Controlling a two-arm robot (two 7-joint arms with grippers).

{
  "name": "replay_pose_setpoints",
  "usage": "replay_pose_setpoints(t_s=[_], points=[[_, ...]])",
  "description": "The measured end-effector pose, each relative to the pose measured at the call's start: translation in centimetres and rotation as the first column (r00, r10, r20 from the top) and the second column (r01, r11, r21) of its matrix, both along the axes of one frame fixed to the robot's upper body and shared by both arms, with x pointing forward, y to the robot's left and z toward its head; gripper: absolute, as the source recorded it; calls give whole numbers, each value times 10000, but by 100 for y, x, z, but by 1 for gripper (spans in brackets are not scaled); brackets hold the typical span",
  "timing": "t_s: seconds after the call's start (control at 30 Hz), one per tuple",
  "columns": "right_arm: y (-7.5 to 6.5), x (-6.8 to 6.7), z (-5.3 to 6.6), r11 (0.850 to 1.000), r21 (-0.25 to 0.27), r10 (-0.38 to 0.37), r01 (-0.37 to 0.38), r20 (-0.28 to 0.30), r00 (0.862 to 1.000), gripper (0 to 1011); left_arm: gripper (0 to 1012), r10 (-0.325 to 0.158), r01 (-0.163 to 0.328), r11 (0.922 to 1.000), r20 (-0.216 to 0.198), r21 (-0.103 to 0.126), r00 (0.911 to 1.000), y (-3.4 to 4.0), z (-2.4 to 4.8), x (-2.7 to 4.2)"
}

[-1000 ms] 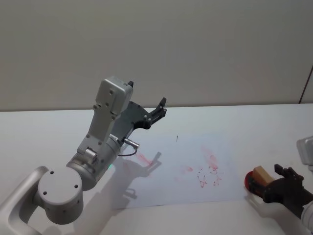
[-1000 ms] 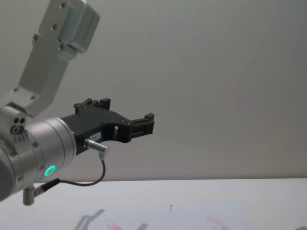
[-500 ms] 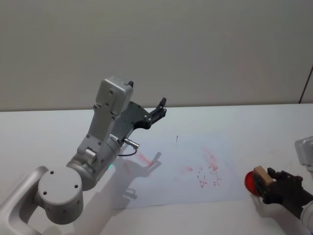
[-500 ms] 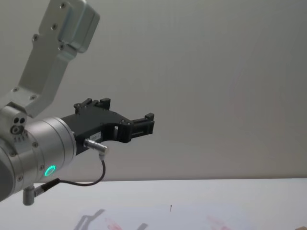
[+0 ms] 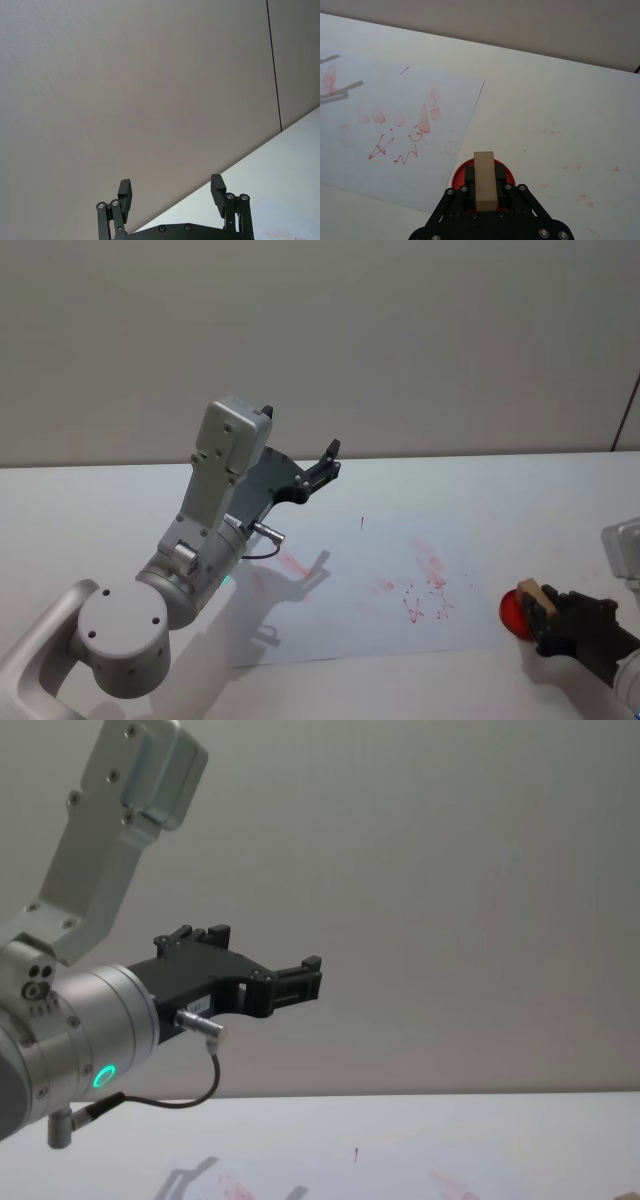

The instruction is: Use the one hand to pick up the stamp and affix it onto the A4 paper.

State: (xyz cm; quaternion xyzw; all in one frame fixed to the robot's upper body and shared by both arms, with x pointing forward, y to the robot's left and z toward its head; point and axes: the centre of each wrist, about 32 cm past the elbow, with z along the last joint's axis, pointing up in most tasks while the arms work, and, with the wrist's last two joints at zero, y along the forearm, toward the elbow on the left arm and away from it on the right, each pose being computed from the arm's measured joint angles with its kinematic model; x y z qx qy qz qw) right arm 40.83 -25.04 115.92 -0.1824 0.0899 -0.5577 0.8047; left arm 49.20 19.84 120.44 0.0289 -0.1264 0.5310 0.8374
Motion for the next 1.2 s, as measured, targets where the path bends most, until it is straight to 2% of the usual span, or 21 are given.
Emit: replay_pose_setpoints(t_s=[0.33,0.67,0.73,0.93,1.03,1.1,1.2], points=[[18,76,66,9991,106,412,-419,603,9973,214,1001,-1,1,10000,0,0,10000,0,0,0],[110,275,209,9882,363,1415,-1488,1555,9776,214,1001,0,0,10000,0,0,10000,0,0,0],[152,349,246,9809,458,1784,-1890,1752,9682,214,1001,0,0,10000,0,0,10000,0,0,0],[234,477,280,9642,617,2427,-2580,1872,9519,214,1001,0,0,10000,0,0,10000,0,0,0],[295,567,279,9470,721,2968,-3131,1767,9384,214,1001,0,0,10000,0,0,10000,0,0,0],[307,583,277,9446,739,3034,-3197,1740,9368,214,1001,0,0,10000,0,0,10000,0,0,0],[362,663,261,9278,807,3505,-3643,1459,9251,214,1001,0,0,10000,1,0,10000,0,0,0]])
